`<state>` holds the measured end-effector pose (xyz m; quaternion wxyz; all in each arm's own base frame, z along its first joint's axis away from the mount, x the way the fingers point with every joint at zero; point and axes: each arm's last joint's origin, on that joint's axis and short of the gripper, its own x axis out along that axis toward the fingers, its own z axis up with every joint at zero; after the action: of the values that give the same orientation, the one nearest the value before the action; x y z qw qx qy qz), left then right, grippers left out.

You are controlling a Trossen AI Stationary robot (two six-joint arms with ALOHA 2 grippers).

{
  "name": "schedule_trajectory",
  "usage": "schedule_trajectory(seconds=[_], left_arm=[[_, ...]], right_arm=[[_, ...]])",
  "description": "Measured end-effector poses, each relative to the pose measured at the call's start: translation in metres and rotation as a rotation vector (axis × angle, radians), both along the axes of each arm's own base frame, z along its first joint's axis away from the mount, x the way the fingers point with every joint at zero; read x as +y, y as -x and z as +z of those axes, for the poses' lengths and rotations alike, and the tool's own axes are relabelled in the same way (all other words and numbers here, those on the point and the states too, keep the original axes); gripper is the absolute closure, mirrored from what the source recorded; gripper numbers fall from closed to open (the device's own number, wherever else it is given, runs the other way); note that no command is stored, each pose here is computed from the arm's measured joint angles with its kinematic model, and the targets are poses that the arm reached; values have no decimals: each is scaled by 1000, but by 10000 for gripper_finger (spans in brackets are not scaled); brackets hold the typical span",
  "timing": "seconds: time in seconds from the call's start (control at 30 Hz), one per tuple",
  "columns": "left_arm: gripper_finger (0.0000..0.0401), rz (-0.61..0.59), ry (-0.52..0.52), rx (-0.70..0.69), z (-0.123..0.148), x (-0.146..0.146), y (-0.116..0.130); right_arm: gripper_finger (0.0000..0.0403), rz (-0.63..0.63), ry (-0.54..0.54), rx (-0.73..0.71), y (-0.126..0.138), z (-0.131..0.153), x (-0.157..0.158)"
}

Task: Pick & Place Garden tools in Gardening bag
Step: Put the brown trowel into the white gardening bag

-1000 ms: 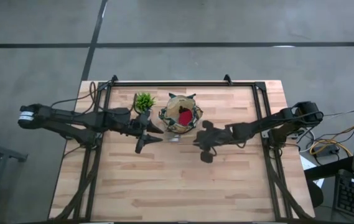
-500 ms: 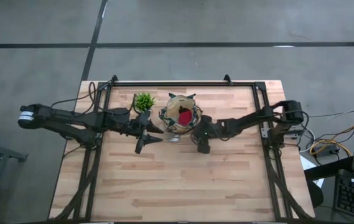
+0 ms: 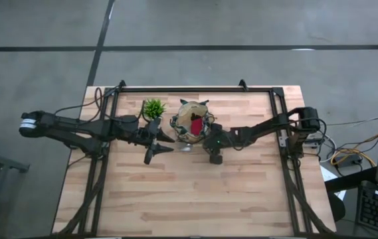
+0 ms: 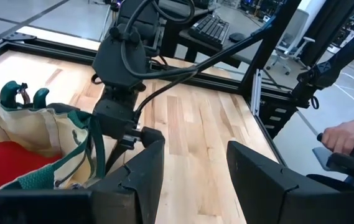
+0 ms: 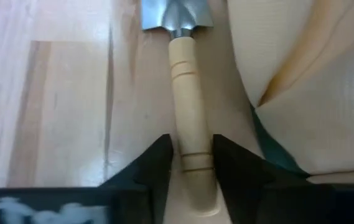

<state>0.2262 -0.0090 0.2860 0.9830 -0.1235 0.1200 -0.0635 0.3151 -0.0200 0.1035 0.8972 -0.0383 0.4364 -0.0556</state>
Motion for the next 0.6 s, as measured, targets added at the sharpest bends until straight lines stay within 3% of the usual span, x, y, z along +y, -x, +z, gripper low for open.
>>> schedule_trajectory(seconds=[0.17,0.43,0.6], left_arm=[[222,3,-1,14,-5,0,1],[222,5,2,18,-8,0,1],[222,4,0,6,-7,0,1]], right_arm=[[351,31,-38,7,0,-2,3],[351,110,-47,-13,5,12,24],[351,216,-17,-141,8,46,51]])
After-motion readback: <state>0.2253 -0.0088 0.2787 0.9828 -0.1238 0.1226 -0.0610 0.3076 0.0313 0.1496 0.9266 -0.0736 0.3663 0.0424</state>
